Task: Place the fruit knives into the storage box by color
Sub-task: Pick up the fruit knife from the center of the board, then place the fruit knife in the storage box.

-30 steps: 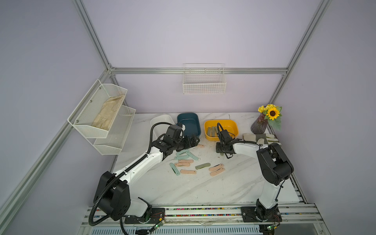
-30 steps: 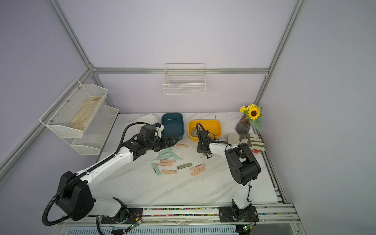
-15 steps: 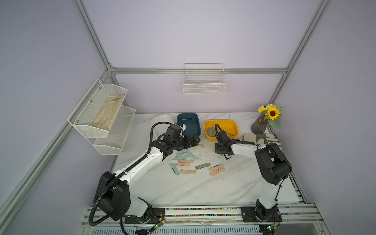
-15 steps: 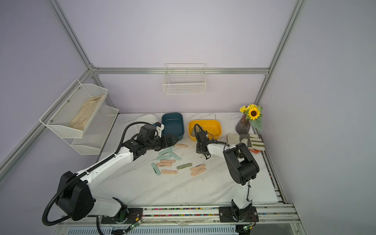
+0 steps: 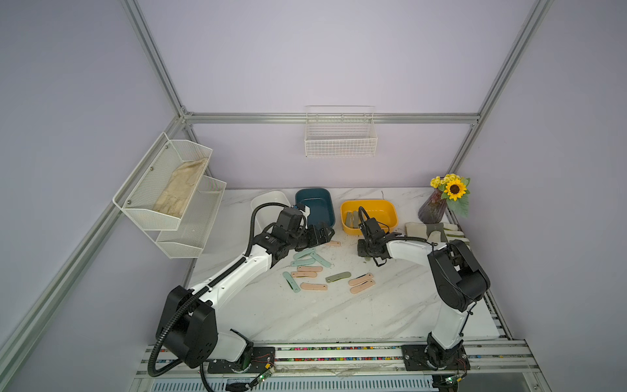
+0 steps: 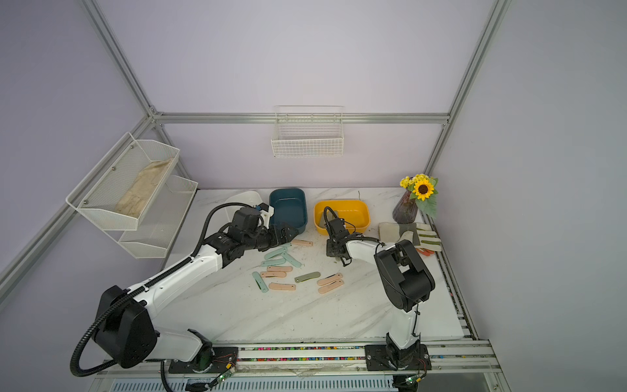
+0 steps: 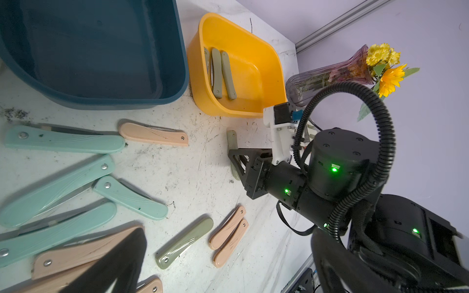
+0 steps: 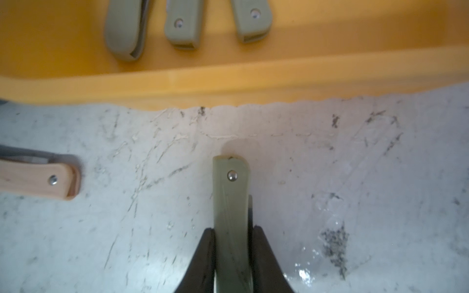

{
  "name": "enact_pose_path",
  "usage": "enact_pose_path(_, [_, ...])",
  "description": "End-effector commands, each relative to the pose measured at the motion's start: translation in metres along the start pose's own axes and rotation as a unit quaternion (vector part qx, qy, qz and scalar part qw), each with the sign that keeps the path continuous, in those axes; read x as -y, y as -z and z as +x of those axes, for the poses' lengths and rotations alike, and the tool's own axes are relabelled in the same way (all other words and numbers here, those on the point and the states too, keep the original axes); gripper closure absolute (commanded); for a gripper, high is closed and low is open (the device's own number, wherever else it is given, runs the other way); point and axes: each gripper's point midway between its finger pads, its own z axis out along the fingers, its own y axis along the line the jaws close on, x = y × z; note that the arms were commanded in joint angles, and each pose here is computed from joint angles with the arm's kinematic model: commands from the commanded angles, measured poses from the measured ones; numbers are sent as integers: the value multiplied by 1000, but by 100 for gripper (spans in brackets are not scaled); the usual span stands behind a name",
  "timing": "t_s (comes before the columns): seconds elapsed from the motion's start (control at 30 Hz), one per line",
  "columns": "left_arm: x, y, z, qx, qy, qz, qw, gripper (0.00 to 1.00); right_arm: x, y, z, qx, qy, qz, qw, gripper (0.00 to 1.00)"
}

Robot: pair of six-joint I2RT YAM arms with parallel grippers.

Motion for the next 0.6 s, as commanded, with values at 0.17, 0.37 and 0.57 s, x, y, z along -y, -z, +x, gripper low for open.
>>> enact_pose_path(0.17, [22, -8, -19, 12, 2, 23, 1000, 0, -15, 48, -14, 26, -6, -55, 998, 81])
enact_pose_path(0.37, [39, -14, -37, 21, -2, 37, 999, 0, -27, 80, -34, 57, -13, -94, 994, 81])
enact_pose_path(0.57, [53, -25, -51, 22, -8, 50, 998, 0, -32, 99, -76, 101, -25, -96, 990, 81])
